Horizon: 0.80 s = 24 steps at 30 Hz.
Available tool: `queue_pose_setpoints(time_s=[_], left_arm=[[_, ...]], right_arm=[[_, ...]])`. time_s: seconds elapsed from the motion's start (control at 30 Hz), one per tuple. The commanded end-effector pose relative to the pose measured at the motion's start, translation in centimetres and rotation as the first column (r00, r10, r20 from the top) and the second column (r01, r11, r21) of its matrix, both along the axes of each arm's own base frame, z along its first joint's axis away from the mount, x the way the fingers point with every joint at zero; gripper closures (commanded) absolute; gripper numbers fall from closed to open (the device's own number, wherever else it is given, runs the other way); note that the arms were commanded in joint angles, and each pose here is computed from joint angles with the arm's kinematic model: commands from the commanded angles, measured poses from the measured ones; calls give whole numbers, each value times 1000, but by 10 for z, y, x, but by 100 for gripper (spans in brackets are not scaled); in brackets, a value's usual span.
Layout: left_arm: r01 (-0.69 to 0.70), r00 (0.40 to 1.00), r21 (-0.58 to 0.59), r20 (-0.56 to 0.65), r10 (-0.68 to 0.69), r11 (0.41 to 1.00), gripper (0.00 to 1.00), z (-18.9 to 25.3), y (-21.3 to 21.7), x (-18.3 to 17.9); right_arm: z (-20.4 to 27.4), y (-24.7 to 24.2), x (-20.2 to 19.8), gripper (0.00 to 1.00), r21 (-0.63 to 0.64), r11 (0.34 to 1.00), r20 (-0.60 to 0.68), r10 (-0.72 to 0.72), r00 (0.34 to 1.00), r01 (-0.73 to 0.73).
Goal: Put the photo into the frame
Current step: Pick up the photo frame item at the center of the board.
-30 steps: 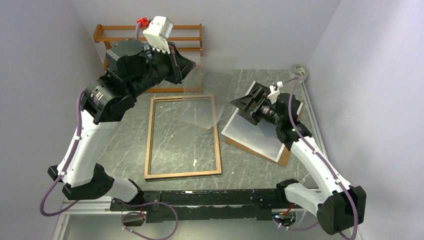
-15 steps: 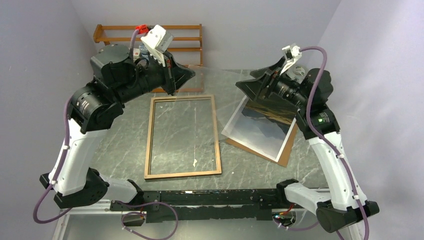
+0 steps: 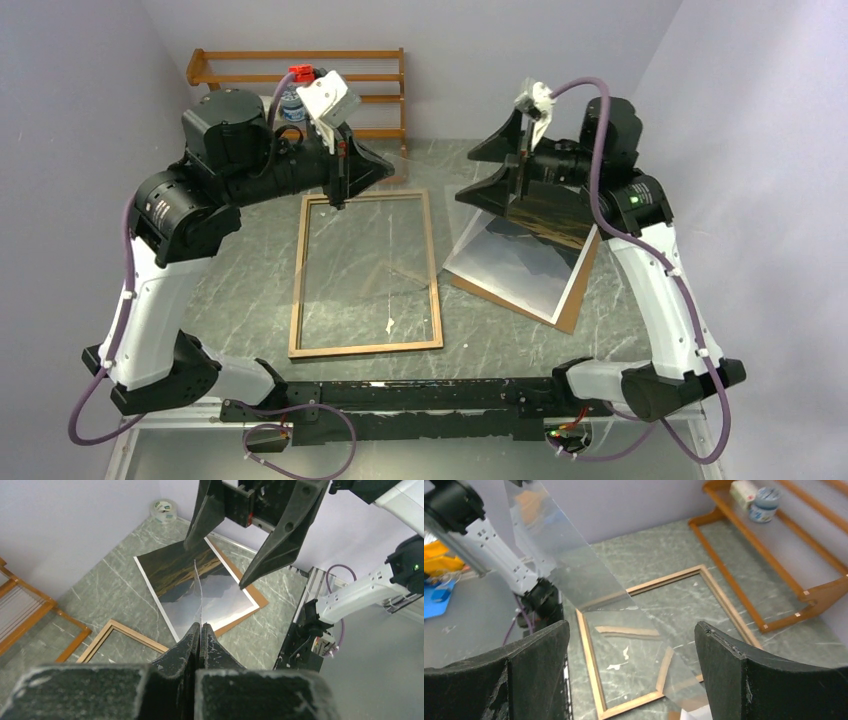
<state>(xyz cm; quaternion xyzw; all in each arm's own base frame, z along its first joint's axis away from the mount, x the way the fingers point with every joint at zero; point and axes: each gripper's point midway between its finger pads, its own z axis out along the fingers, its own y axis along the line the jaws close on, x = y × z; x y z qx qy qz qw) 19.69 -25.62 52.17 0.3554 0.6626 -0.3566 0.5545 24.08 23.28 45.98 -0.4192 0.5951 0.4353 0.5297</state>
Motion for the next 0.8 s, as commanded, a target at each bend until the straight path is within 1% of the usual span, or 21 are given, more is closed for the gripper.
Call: queue_pose_setpoints(time_s=[0.0,0.07,0.17,0.3,0.43,0.53,0.6,0.7,0.77], left_arm=[[74,995,-14,71,-73,997,97,15,-3,-10],[89,994,-12,67,-88,996,97,14,-4,-12],[117,989,5,87,-117,993,98,12,-5,-16],[133,988,2,84,-132,991,97,11,-5,-20],[150,984,-14,102,-148,989,97,18,-1,-29],[171,979,-33,115,-166,985,97,24,1,-36],[174,978,-37,121,-168,984,98,25,2,-39],[171,979,-37,122,-165,985,97,25,3,-39],[161,981,-34,118,-156,986,97,24,4,-38]], right_arm=[[-16,10,-19,2,-68,992,13,105,994,-104],[-24,12,-14,3,-79,991,-3,105,995,-104],[-34,17,-6,7,-71,991,-19,111,994,-112],[-46,20,-3,13,-77,988,-55,130,990,-134],[-63,18,-8,31,-99,983,-73,147,986,-154],[-72,17,-19,46,-113,973,-83,193,978,-202],[-76,15,-29,52,-121,963,-108,226,968,-239],[-77,13,-40,56,-115,953,-111,266,957,-279],[-75,12,-46,65,-113,949,-104,285,953,-296]])
